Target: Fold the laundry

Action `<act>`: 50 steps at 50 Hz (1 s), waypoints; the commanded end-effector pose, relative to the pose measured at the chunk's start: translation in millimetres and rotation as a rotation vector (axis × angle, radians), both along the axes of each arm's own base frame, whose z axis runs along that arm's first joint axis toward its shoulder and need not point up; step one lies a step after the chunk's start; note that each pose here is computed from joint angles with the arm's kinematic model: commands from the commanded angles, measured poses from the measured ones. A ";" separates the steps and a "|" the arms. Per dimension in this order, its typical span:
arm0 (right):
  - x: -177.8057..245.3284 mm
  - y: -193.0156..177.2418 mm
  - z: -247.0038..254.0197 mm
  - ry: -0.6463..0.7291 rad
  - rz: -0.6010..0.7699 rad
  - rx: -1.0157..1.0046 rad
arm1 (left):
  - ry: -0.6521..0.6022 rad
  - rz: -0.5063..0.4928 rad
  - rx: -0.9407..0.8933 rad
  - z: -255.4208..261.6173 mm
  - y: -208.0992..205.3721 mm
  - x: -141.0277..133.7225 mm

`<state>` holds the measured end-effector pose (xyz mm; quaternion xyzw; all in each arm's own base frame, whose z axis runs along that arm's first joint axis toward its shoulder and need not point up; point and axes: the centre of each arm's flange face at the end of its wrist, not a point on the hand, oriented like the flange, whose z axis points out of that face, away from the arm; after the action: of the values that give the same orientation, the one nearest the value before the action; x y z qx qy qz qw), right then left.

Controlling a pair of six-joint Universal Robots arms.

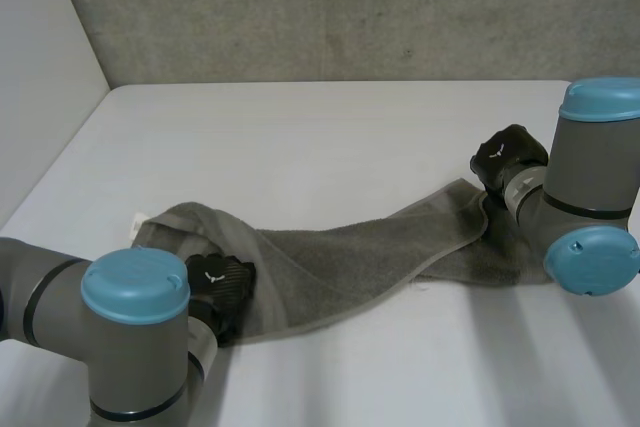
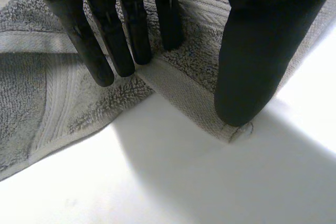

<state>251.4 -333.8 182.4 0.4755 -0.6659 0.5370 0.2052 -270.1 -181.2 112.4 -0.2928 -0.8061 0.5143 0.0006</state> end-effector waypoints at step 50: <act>-46.8 67.8 35.3 0.199 0.005 0.305 | 0.041 0.096 -0.053 112.5 -35.0 54.9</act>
<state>222.2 -284.8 225.2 0.5389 -0.6845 0.4426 0.2127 -235.7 -212.8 220.5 -0.2233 -0.7783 0.5869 -0.0067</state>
